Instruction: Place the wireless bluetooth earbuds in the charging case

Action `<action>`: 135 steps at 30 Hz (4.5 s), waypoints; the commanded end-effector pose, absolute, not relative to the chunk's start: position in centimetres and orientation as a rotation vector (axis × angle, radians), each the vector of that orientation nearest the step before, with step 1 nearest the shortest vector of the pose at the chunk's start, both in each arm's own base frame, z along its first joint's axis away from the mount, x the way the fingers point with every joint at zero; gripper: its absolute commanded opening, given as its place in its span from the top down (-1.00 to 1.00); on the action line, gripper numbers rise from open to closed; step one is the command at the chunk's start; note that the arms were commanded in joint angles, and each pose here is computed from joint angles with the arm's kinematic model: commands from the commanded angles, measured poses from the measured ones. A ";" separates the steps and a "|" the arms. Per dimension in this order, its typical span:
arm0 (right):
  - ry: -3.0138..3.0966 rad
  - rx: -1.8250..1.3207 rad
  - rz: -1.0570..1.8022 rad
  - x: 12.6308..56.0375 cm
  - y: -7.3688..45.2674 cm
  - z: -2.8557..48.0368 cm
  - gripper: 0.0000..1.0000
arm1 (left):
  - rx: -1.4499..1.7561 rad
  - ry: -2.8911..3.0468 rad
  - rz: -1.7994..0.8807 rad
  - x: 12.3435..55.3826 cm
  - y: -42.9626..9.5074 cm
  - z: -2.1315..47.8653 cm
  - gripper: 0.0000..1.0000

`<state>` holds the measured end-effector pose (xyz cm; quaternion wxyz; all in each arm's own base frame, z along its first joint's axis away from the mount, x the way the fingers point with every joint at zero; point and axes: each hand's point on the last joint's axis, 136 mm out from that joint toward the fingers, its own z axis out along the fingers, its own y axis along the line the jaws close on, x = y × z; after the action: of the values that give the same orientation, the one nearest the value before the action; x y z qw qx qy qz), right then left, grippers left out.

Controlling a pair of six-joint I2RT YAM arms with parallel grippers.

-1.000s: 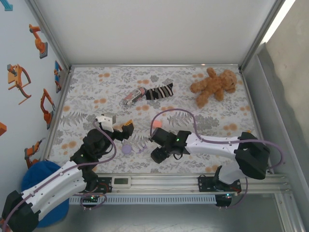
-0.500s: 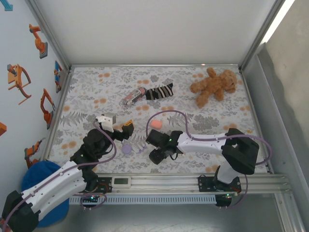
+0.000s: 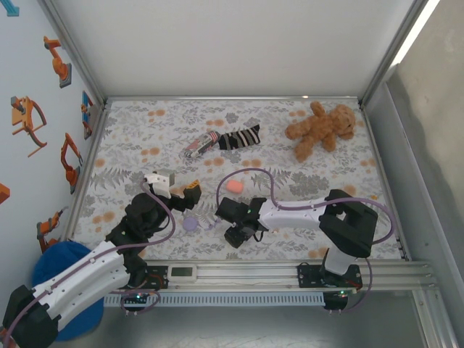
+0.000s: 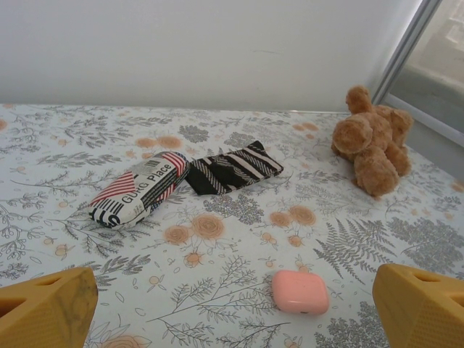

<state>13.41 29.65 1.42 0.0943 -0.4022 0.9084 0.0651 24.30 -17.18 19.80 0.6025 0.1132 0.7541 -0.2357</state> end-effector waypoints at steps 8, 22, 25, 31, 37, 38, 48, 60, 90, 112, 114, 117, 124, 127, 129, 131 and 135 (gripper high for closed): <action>2.658 -1.193 0.149 14.1 29.8 2.3 0.05 | 0.237 1.726 -0.554 24.6 -17.1 21.0 -0.93; 2.390 -1.261 0.177 17.7 30.1 7.7 0.05 | 0.244 1.713 -0.579 24.4 -17.3 21.7 -0.92; 2.293 -1.270 0.193 19.3 30.3 9.5 0.05 | 0.246 1.708 -0.588 24.3 -17.4 22.1 -0.93; 2.109 -1.226 0.285 22.3 30.8 13.1 0.05 | 0.234 1.720 -0.580 24.3 -17.1 22.0 -0.93; 1.944 -1.253 0.213 24.6 30.6 15.5 0.05 | 0.229 1.727 -0.598 24.3 -17.3 22.3 -0.93; 1.916 -1.262 0.205 24.9 30.7 15.9 0.06 | 0.222 1.736 -0.593 24.4 -17.2 22.3 -0.93; 1.742 -1.391 0.169 25.4 31.4 18.2 0.05 | 0.188 1.813 -0.634 24.8 -17.5 22.2 -0.93; 1.570 -1.459 0.186 23.7 30.9 21.3 0.05 | 0.306 1.799 -0.960 23.5 -21.1 24.8 -0.93; 1.572 -1.438 0.135 23.6 29.5 22.4 0.07 | 0.684 1.961 -1.374 21.0 -30.6 24.4 -0.50; 1.565 -1.440 0.166 23.0 29.4 22.8 0.08 | 0.747 1.969 -1.492 20.8 -32.8 23.8 0.04; 1.565 -1.442 0.165 23.0 29.4 22.8 0.08 | 0.747 1.973 -1.492 20.9 -32.9 23.6 0.08; 1.568 -1.448 0.166 22.9 29.4 22.8 0.08 | 0.747 1.973 -1.492 21.0 -32.9 23.6 0.11; 1.573 -1.452 0.162 22.9 29.3 22.6 0.08 | 0.755 1.965 -1.500 21.1 -33.2 23.8 0.21; 1.571 -1.452 0.166 22.9 29.4 22.6 0.08 | 0.764 1.971 -1.507 21.0 -33.4 23.6 0.23; 1.570 -1.452 0.168 22.9 29.5 22.6 0.08 | 0.769 1.975 -1.513 21.0 -33.5 23.4 0.25; 1.569 -1.449 0.167 23.0 29.5 22.7 0.08 | 0.778 1.977 -1.520 20.8 -33.6 23.4 0.27; 1.570 -1.447 0.168 23.0 29.5 22.7 0.08 | 0.781 1.984 -1.522 20.9 -33.7 23.1 0.30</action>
<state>23.13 29.17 22.03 0.4722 -0.5923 0.6498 0.0622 20.92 -33.08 21.36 0.2484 0.2721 0.7516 -0.5472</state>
